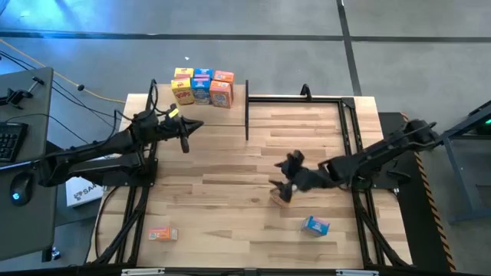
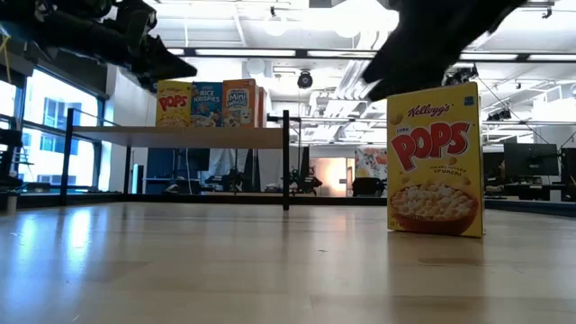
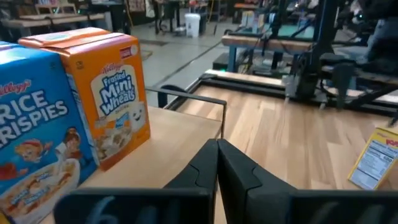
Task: Stack cereal on shelf
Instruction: Put the yellow cereal box on the shelf aligned with other yellow cereal boxes
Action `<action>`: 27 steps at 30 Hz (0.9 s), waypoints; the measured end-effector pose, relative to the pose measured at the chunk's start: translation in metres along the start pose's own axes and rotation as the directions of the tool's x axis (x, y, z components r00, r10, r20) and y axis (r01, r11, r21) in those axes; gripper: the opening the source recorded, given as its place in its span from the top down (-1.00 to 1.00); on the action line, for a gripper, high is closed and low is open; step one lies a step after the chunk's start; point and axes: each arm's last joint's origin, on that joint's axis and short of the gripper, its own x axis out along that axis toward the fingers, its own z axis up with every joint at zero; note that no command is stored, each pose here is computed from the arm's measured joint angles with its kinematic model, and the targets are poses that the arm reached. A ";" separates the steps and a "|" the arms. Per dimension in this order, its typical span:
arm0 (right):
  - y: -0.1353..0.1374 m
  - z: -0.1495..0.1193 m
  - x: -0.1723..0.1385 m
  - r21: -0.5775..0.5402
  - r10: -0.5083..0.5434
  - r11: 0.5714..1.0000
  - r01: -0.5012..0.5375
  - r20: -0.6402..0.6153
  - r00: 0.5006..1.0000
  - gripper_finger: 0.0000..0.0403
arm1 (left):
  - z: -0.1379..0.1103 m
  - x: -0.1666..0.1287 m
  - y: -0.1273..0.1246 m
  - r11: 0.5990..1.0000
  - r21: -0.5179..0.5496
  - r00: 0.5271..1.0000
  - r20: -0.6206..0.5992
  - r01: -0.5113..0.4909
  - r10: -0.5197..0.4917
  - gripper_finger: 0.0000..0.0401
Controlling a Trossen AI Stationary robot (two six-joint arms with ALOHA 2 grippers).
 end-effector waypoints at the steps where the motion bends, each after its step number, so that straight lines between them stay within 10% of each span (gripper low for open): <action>1: 0.006 0.003 -0.007 -0.001 -0.001 1.000 0.001 -0.045 0.999 -0.50 | -0.002 0.000 0.000 1.000 -0.003 1.000 0.006 0.002 -0.002 1.00; 8: 0.041 0.012 -0.042 0.095 -0.004 0.995 0.025 -0.215 0.977 -0.59 | -0.013 0.001 -0.001 1.000 -0.007 1.000 -0.022 0.004 -0.004 1.00; 27: 0.068 -0.042 -0.019 0.166 -0.123 0.968 0.190 -0.350 0.929 -0.55 | -0.013 0.001 -0.001 1.000 -0.007 1.000 -0.019 0.002 -0.002 1.00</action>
